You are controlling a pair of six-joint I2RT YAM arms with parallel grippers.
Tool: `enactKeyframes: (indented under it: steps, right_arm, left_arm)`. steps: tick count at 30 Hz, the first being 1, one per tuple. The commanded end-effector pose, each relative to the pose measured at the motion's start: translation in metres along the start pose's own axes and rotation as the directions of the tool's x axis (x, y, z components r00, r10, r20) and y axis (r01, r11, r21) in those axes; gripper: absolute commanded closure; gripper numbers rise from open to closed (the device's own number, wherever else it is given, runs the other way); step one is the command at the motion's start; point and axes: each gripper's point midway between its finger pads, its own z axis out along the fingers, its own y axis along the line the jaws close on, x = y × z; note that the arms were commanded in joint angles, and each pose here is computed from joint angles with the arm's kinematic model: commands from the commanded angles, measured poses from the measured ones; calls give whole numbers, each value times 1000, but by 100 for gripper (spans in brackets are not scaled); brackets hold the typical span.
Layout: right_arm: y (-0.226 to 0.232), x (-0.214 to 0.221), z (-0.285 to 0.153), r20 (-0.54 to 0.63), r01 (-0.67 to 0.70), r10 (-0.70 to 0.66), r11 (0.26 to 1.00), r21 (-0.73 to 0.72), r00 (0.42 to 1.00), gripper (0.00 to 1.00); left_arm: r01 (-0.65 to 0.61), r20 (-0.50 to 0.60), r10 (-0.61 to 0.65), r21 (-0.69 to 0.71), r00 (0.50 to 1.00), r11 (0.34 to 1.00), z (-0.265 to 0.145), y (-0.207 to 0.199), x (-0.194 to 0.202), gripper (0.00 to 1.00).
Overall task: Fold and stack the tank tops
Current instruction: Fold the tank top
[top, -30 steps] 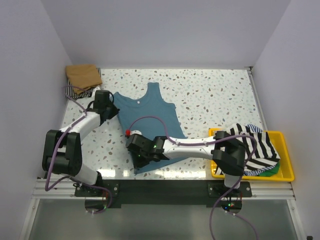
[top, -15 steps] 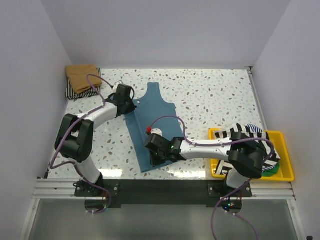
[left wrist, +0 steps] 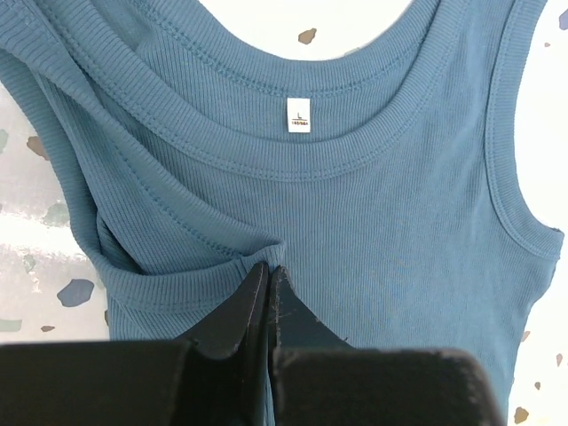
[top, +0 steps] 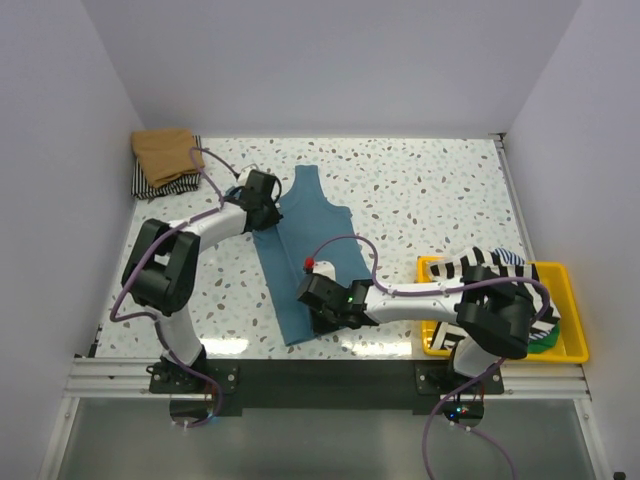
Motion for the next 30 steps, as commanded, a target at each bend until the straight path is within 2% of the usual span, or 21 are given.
enactKeyframes:
  steps: [1, 2, 4, 5, 7, 8, 12, 15, 16, 17, 18, 26, 30]
  right_arm:
    - [-1, -7, -8, 45, -32, 32, 999, -3, 998, 100]
    - [-4, -9, -8, 56, -35, 34, 999, 13, 998, 96]
    - [-9, -12, -15, 71, -38, 35, 999, 31, 997, 86]
    - [-10, -15, -18, 85, -38, 34, 999, 37, 996, 76]
    - [-18, -24, -30, 126, -39, 29, 997, 72, 992, 65]
    - [-21, -27, -34, 139, -40, 28, 996, 84, 990, 63]
    - [-32, -43, -53, 210, -39, 8, 989, 145, 978, 62]
    - [-24, -50, -54, 222, -3, -27, 991, 137, 975, 66]
    - [-20, -51, -53, 216, 23, -52, 991, 133, 975, 69]
    - [-13, -52, -48, 207, 41, -68, 990, 134, 976, 71]
    - [-9, -52, -46, 197, 60, -86, 989, 132, 977, 72]
    - [10, -32, -11, 100, 180, -191, 977, 116, 976, 73]
    - [4, -15, 9, 36, 216, -224, 964, 157, 974, 74]
  left_arm:
    - [3, 57, -4, 17, 998, 1000, 1, -13, -18, 100]
    - [1, 54, -2, 27, 999, 1000, 1, -14, -18, 99]
    - [-7, 57, 5, 34, 998, 999, 0, -17, -19, 87]
    - [-6, 63, 4, 43, 998, 999, -2, -18, -21, 77]
    - [-16, 89, 11, 61, 996, 998, -9, -23, -29, 66]
    - [-20, 101, 13, 65, 995, 998, -12, -25, -33, 57]
    - [-38, 148, 25, 89, 989, 995, -25, -33, -50, 49]
    - [-21, 151, 8, 83, 989, 996, -31, -32, -52, 53]
    - [-16, 145, 4, 78, 989, 997, -31, -31, -51, 58]
    - [-6, 132, -4, 75, 991, 997, -30, -28, -46, 71]
    - [-4, 127, -7, 81, 992, 997, -28, -28, -43, 73]
    - [12, 57, -15, 53, 998, 999, -11, -14, -12, 77]
    - [7, 26, -8, 23, 1000, 1000, 3, -8, 2, 82]
